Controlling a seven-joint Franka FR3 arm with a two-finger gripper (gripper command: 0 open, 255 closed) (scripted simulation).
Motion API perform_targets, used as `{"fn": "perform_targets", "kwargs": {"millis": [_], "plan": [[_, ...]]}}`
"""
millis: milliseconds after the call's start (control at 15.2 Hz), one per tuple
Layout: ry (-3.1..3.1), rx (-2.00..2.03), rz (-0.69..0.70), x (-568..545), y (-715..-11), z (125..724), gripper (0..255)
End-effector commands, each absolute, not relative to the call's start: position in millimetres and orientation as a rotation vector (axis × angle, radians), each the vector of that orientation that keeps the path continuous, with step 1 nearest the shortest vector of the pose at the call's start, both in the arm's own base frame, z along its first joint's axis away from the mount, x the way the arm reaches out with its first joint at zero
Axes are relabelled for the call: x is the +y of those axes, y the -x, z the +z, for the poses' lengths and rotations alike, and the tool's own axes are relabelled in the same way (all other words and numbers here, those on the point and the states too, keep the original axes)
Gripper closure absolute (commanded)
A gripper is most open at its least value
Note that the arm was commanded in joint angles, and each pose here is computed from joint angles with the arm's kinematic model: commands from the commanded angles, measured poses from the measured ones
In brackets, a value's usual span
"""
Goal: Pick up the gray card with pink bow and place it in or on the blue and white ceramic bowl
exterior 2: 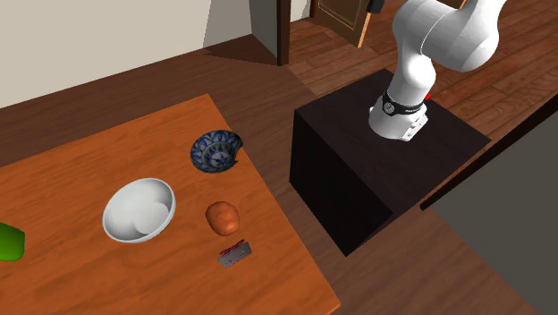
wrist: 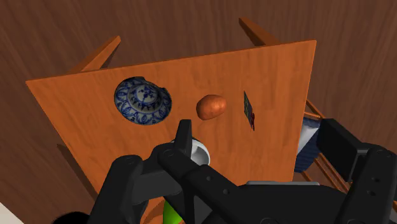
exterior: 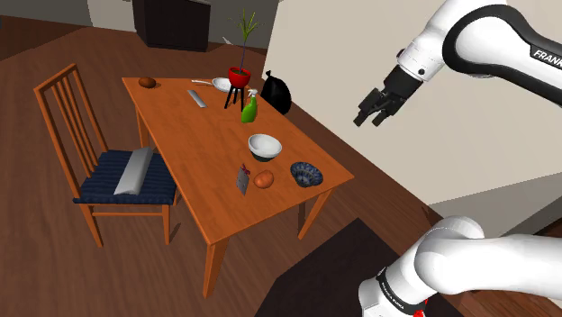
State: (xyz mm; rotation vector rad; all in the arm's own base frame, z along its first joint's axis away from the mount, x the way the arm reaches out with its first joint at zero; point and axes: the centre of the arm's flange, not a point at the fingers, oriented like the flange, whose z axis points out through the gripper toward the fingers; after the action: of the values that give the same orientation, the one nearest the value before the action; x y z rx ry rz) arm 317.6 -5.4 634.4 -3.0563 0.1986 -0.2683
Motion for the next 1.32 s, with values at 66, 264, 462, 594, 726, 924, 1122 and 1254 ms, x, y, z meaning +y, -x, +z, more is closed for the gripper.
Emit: {"fn": "perform_targets", "kwargs": {"millis": [66, 264, 462, 594, 726, 924, 1122, 1254], "plan": [[3.052, 0.241, -0.249, -0.1, -328.6, 627.1, 0], [3.034, 0.369, -0.189, 14.4, -361.8, 604.4, 0], [3.01, 0.495, -0.13, 26.6, -395.2, 580.7, 0], [2.991, 0.578, -0.091, 33.4, -417.4, 564.2, 0], [2.969, 0.661, -0.051, 39.3, -439.6, 547.3, 0], [2.931, 0.782, 0.008, 46.3, -472.5, 520.9, 0], [2.887, 0.902, 0.066, 51.2, -504.8, 493.3, 0], [2.854, 0.98, 0.105, 53.2, -525.9, 474.2, 0]]}}
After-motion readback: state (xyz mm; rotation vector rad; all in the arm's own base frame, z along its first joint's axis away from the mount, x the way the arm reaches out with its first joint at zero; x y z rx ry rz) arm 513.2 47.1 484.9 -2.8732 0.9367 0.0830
